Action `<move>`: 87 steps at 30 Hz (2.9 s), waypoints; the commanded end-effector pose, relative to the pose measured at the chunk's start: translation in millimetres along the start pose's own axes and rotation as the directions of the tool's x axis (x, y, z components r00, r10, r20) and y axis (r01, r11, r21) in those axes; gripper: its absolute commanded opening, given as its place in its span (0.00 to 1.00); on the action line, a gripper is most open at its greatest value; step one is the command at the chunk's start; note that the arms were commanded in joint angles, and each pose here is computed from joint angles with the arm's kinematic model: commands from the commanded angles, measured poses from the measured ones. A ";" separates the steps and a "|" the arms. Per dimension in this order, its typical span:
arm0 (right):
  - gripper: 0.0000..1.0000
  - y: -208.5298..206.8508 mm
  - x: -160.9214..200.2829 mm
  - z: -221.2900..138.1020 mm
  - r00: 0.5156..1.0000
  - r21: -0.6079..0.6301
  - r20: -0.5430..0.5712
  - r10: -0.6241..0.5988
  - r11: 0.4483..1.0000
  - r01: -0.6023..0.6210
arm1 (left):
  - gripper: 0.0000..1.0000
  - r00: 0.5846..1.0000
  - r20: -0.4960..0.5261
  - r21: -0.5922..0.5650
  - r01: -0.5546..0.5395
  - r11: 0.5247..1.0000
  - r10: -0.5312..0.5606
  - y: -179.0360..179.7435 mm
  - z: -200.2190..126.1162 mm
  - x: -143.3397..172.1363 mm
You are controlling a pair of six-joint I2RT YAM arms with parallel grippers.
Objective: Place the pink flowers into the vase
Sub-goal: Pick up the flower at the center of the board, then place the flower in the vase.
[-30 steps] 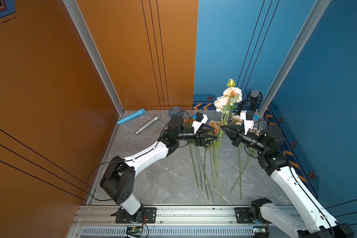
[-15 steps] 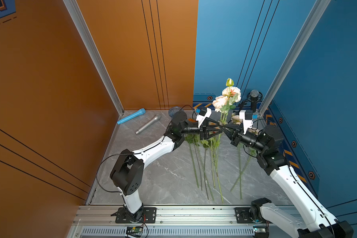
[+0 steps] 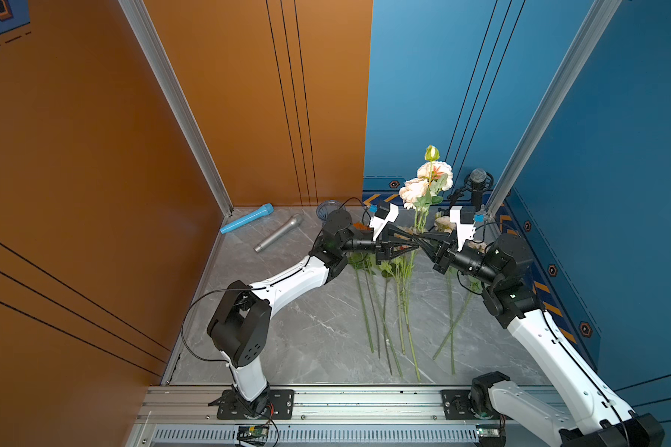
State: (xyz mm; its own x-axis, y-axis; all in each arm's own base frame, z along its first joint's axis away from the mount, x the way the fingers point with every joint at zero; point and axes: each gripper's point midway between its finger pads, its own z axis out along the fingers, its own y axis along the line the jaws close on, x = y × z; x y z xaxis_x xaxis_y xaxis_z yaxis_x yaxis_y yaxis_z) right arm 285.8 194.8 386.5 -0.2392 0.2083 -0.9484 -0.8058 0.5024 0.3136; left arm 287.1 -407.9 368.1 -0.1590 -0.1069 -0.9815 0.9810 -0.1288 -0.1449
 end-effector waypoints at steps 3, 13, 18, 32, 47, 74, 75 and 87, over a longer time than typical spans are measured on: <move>0.00 14.6 -14.5 -0.5 0.998 -0.031 0.028 -0.063 0.997 0.064 | 0.18 1.000 0.006 0.033 -0.006 0.999 0.006 -4.9 4.0 -5.9; 0.03 13.7 -14.2 1.3 0.997 -0.031 0.024 -0.068 0.997 0.068 | 0.07 1.000 0.006 0.024 0.020 1.000 -0.020 -2.0 0.2 -6.6; 0.10 14.2 -13.9 0.6 0.998 -0.029 0.020 -0.063 0.998 0.063 | 0.00 1.000 0.013 0.011 0.011 1.000 -0.011 -0.5 -2.6 -10.5; 0.56 10.0 -6.7 -0.9 0.999 -0.002 -0.013 -0.030 1.000 0.030 | 0.00 1.000 0.025 -0.015 -0.012 1.000 0.012 2.3 -4.4 -13.8; 1.00 12.9 -9.3 -43.2 0.995 0.145 -0.018 -0.102 0.984 0.104 | 0.00 0.986 0.153 -0.487 0.012 0.873 0.072 117.2 -117.8 -55.7; 1.00 -31.4 21.3 -54.0 0.997 0.270 -0.072 -0.030 0.962 0.049 | 0.00 0.977 -0.094 -0.814 -0.186 0.550 0.191 169.5 -201.8 -172.3; 1.00 -32.7 22.1 -52.8 0.997 0.269 -0.071 -0.026 0.962 0.044 | 0.00 0.976 -0.105 -0.816 -0.194 0.544 0.191 168.1 -202.5 -173.6; 1.00 -37.9 25.4 -46.1 0.998 0.250 -0.059 -0.003 0.968 0.018 | 0.00 0.969 -0.130 -0.841 -0.221 0.493 0.212 158.2 -220.5 -188.3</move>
State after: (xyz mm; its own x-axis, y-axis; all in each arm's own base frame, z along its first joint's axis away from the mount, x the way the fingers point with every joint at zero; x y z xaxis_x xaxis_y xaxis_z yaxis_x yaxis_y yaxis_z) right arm 284.5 141.7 342.1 -0.2931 0.1443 -0.9451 -0.6342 0.7104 0.3051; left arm 508.7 -206.6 473.1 -0.0014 -0.0129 -0.9999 0.6448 0.7642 -0.0108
